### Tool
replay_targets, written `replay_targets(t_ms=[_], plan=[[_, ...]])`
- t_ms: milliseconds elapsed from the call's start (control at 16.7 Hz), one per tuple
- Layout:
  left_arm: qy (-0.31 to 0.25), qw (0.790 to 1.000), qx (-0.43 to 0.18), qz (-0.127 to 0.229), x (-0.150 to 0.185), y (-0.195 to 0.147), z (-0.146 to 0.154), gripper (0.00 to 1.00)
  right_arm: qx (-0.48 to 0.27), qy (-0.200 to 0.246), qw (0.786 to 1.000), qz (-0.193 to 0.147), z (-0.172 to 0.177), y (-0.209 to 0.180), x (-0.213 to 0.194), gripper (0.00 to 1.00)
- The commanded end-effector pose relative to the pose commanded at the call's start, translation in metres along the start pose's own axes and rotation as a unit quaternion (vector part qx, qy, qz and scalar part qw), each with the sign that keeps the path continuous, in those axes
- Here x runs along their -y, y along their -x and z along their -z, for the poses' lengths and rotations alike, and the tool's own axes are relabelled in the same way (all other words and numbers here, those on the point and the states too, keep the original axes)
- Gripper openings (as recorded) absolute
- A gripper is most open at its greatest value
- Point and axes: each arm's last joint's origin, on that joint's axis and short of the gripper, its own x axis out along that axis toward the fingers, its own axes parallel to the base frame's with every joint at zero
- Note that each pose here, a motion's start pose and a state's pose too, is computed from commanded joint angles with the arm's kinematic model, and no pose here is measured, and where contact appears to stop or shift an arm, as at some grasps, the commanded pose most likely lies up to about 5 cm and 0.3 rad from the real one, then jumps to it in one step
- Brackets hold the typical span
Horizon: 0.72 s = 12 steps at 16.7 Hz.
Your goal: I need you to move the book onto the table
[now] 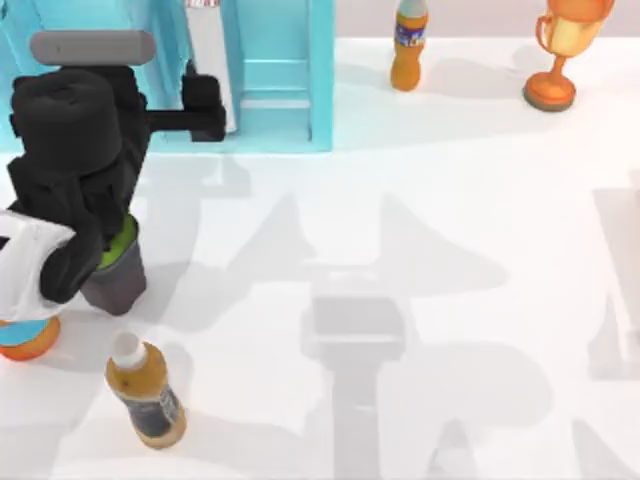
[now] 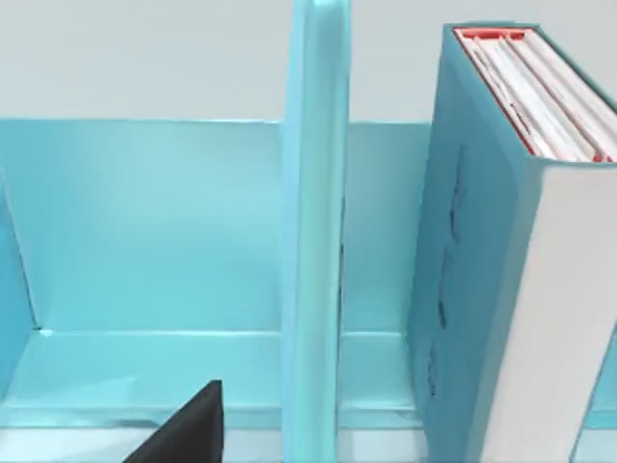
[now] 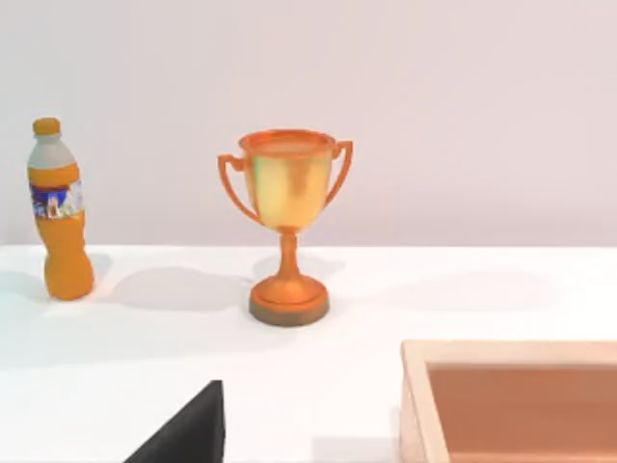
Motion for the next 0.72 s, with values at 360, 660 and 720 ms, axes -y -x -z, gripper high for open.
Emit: replay_targets(t_ms=[360, 660, 720], plan=[[-0.012, 1.000, -0.019, 0.003, 0.037, -0.040, 0.056, 1.00, 0.000, 0.000, 1.000, 0.000, 0.000, 0.000, 0.000, 1.00], [-0.014, 1.000, -0.022, 0.004, 0.040, -0.041, 0.061, 1.00, 0.000, 0.000, 1.000, 0.000, 0.000, 0.000, 0.000, 1.00], [-0.014, 1.000, -0.024, 0.003, 0.038, -0.041, 0.062, 1.00, 0.000, 0.000, 1.000, 0.000, 0.000, 0.000, 0.000, 1.00]])
